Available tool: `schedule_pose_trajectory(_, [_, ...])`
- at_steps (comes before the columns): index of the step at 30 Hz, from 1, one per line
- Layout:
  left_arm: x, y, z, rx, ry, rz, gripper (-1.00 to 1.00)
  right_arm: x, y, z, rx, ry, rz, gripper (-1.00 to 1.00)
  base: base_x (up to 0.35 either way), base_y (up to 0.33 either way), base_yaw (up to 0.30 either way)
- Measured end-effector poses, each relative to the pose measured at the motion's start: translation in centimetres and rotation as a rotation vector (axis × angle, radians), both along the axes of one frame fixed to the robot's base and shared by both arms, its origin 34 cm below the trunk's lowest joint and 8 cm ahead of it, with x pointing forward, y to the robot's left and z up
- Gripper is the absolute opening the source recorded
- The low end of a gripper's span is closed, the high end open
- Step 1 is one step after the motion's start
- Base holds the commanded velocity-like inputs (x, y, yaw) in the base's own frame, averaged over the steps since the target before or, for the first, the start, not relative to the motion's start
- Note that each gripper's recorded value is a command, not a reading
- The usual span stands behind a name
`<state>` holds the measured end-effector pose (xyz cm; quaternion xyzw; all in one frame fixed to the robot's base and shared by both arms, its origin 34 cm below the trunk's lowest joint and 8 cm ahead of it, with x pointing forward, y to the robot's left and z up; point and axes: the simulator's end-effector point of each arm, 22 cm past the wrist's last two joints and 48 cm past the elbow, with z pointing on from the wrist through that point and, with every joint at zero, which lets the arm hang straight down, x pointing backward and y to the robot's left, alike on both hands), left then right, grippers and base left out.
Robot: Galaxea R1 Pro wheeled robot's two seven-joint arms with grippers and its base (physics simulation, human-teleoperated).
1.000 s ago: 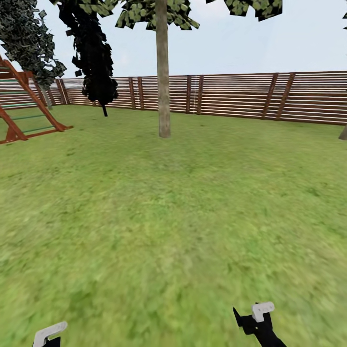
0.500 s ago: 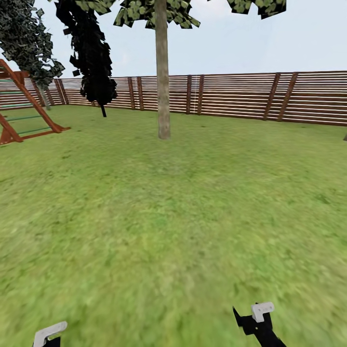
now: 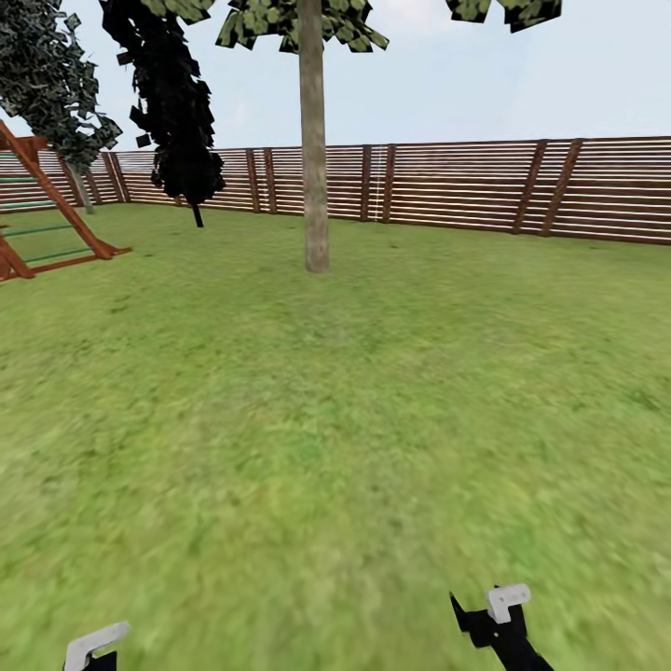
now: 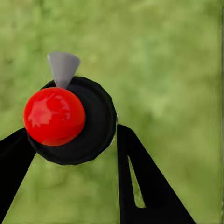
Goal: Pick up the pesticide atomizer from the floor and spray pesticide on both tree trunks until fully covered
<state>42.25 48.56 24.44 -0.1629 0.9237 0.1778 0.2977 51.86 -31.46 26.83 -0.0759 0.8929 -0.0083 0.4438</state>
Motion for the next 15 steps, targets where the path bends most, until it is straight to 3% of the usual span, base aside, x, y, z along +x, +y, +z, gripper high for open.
schedule_pose_trajectory(15, [-0.02, 0.00, -0.01, 0.000, 0.000, 0.000, -1.00, 0.06, -0.01, 0.04, 0.000, -0.002, 0.000, 1.00, 0.341, 0.000, 0.000])
